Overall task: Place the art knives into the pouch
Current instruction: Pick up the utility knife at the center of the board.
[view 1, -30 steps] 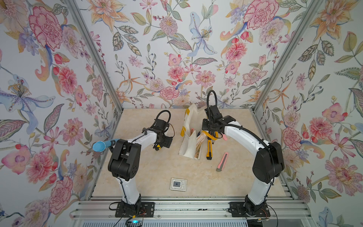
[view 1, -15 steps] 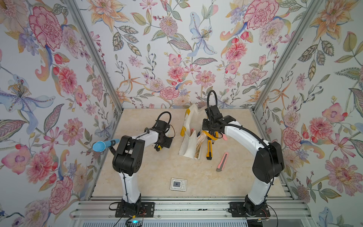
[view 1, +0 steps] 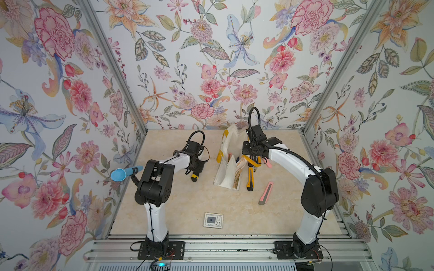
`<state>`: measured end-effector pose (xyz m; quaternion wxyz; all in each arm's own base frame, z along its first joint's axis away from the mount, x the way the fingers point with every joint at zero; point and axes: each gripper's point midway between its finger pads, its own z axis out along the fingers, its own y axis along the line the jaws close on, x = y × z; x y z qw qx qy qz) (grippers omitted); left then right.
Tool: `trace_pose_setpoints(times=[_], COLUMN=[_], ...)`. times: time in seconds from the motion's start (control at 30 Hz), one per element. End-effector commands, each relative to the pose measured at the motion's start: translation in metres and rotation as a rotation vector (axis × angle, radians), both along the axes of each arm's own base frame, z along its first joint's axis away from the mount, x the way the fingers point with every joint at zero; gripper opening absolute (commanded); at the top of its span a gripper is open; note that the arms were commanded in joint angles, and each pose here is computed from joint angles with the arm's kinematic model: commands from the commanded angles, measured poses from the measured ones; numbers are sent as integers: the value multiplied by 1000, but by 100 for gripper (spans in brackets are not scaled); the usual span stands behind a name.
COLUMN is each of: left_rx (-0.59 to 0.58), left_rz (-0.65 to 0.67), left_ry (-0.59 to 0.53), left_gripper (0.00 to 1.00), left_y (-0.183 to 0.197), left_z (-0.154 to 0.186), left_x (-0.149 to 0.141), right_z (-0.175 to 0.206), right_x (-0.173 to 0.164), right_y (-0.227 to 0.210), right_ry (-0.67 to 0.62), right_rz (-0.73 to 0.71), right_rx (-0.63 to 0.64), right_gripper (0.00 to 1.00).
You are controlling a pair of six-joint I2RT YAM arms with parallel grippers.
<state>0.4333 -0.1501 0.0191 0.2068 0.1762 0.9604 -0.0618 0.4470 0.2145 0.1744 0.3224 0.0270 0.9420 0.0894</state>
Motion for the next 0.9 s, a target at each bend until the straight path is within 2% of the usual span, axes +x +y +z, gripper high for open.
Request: trace_pose_setpoints(times=[0.0,0.2,0.5,0.7,0.87], left_rx=[-19,-62,-138,-174,-254], left_rz=[-3,-3,-36,-117,-179], left_ry=[132,58,-190,-320,-426], left_gripper=[21,19,19,20,19], left_y=[-1,-12,-35,-65,-92], left_z=[-24,14,141,224,286], left_x=[-22,-2,37,42,40], right_z=[0,-2,-2,-3,-5], right_x=[6,9,14,16,14], right_y=[-1,1,6,9,13], right_ry=[-4,-1,-1,2,8], right_rz=[4,12,26,34,42], right_rx=[-14,-12,-4,3,5], right_gripper=[0,0,0,0,0])
